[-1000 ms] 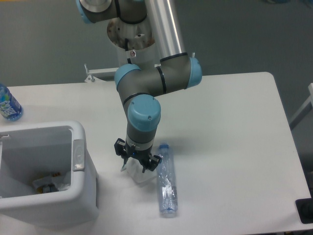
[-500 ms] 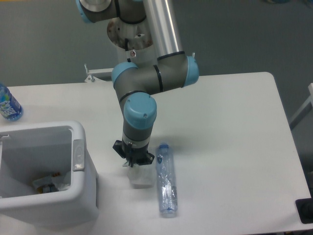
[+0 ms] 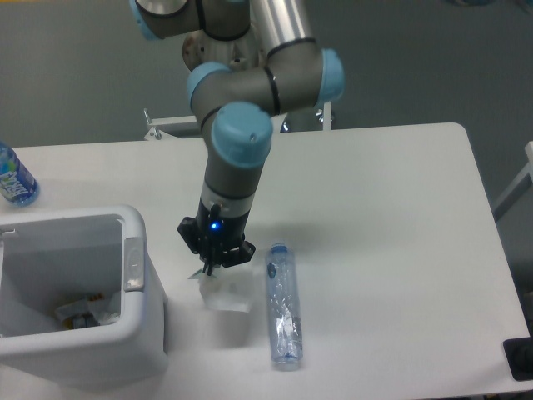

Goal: Place the trash in the trash can
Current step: 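Carry the tissue over the white bin and lower it in, then open the gripper to drop the tissue into the bin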

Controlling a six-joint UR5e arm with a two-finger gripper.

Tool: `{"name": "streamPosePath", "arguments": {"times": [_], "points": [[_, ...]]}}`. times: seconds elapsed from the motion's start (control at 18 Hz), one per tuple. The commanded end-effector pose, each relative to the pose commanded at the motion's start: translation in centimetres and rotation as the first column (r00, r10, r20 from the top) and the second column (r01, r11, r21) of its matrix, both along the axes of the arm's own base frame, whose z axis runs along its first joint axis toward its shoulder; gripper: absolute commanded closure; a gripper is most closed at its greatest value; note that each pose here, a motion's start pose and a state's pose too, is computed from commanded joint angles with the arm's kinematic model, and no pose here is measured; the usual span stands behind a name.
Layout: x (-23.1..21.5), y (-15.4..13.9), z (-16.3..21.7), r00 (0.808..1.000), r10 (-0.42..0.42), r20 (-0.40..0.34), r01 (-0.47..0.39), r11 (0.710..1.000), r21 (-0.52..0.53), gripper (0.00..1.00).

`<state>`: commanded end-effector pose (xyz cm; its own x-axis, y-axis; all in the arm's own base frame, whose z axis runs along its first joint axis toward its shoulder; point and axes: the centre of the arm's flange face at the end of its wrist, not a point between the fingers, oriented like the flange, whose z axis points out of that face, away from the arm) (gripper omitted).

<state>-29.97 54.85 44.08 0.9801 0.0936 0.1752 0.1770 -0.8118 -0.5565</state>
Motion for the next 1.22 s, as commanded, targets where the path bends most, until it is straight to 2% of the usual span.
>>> {"name": "streamPosePath", "arguments": {"times": [0.11,0.22,0.33,0.5,0.72,0.89,0.94,1.0,1.06,1.11,1.22], "points": [[-1.2,-0.1,6.0,0.997,0.074,0.021,-0.075,0.992,0.105,0.88],[-2.9,-0.4,11.5,0.984,0.149,0.097,-0.166,0.964,0.206,0.88],[-3.2,0.0,14.4,0.966,0.172,0.192,-0.219,0.941,0.259,0.88],[-1.3,0.7,14.8,0.965,0.149,0.213,-0.204,0.943,0.264,0.88],[4.8,3.8,13.0,0.97,0.051,0.239,-0.109,0.965,0.237,0.87],[8.1,5.0,11.4,0.969,0.0,0.247,-0.056,0.973,0.222,0.82],[9.0,5.3,11.1,0.971,-0.019,0.24,-0.038,0.973,0.229,0.73],[9.6,5.6,10.9,0.973,-0.033,0.228,-0.023,0.971,0.239,0.55],[9.9,5.8,10.7,0.975,-0.043,0.216,-0.013,0.967,0.253,0.32],[9.8,5.8,10.7,0.979,-0.047,0.198,-0.007,0.964,0.265,0.0],[9.9,5.8,10.9,0.98,-0.053,0.189,0.0,0.962,0.272,0.0]]}}
